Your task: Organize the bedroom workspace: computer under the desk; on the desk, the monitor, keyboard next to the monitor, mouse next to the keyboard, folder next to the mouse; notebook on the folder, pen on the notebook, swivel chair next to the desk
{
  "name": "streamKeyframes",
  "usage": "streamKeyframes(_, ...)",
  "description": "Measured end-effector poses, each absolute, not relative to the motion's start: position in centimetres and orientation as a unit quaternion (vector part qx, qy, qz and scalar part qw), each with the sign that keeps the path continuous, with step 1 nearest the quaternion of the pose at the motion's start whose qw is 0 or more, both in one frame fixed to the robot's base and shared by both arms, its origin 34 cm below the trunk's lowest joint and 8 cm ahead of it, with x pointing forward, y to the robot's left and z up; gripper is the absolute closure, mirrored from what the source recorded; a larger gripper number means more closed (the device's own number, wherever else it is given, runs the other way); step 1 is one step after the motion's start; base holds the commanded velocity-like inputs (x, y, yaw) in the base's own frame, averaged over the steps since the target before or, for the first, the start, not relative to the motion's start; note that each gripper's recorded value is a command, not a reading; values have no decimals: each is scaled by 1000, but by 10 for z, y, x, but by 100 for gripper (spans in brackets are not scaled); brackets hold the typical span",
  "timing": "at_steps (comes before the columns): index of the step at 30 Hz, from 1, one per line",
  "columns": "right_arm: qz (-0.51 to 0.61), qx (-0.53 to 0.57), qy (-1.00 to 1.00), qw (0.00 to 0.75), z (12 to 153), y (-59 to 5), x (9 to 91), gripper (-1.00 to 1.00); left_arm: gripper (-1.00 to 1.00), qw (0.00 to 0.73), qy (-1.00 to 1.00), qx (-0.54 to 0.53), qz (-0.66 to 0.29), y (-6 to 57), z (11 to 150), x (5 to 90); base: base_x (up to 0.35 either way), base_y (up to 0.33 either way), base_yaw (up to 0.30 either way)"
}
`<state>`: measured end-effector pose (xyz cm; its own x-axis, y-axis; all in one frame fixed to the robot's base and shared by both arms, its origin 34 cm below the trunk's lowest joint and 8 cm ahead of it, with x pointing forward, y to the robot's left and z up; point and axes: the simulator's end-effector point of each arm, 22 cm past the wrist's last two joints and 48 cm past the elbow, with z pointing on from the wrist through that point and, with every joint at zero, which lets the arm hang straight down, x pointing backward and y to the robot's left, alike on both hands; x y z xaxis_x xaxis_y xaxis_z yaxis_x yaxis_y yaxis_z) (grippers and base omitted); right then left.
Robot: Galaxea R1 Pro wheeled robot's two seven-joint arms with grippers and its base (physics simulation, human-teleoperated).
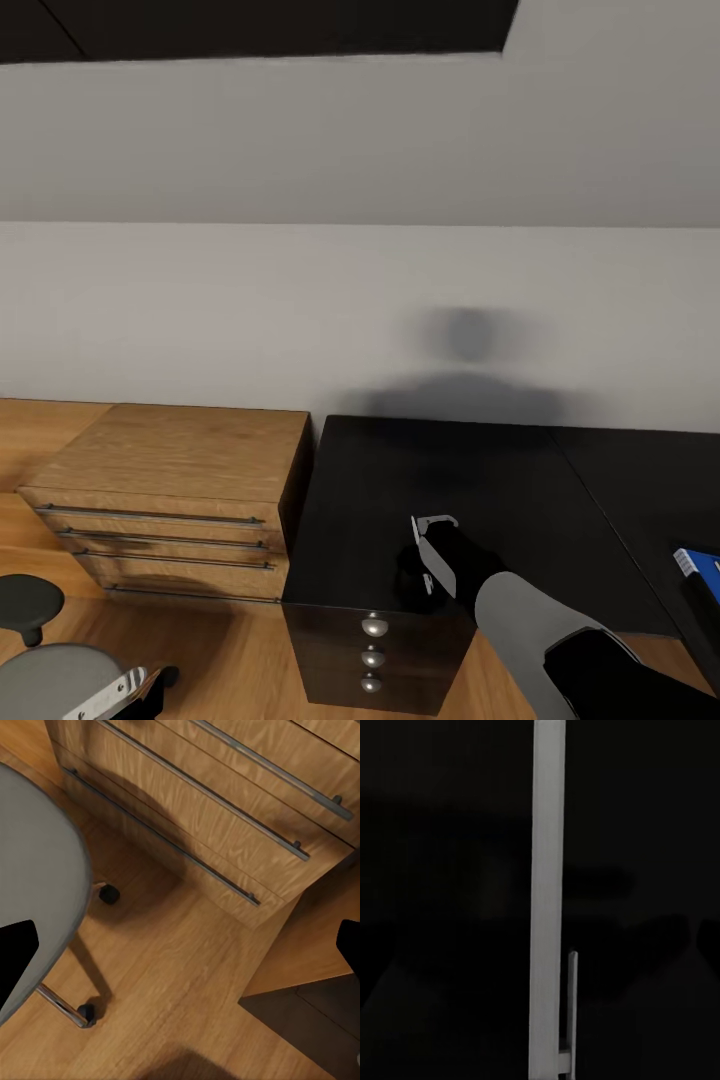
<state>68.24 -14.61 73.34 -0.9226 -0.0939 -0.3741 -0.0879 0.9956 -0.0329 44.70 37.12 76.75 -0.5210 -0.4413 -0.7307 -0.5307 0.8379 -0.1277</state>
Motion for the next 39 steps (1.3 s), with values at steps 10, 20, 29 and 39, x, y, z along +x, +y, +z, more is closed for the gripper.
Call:
streamKeyframes(10,-11,-50,980,192,734,-147,683,100,-100,402,870,-279,56,371,768,447,0,0,0)
streamKeyframes(20,-8,-48,980,192,734,-146,683,100,-100,402,870,-279,56,372,768,447,0,0,0)
streamKeyframes(29,-6,-47,980,193,735,-145,684,100,-100,402,870,-279,56,372,768,447,0,0,0)
streamKeyframes(39,-7,-47,980,194,735,-145,684,100,-100,402,870,-279,56,372,768,447,0,0,0)
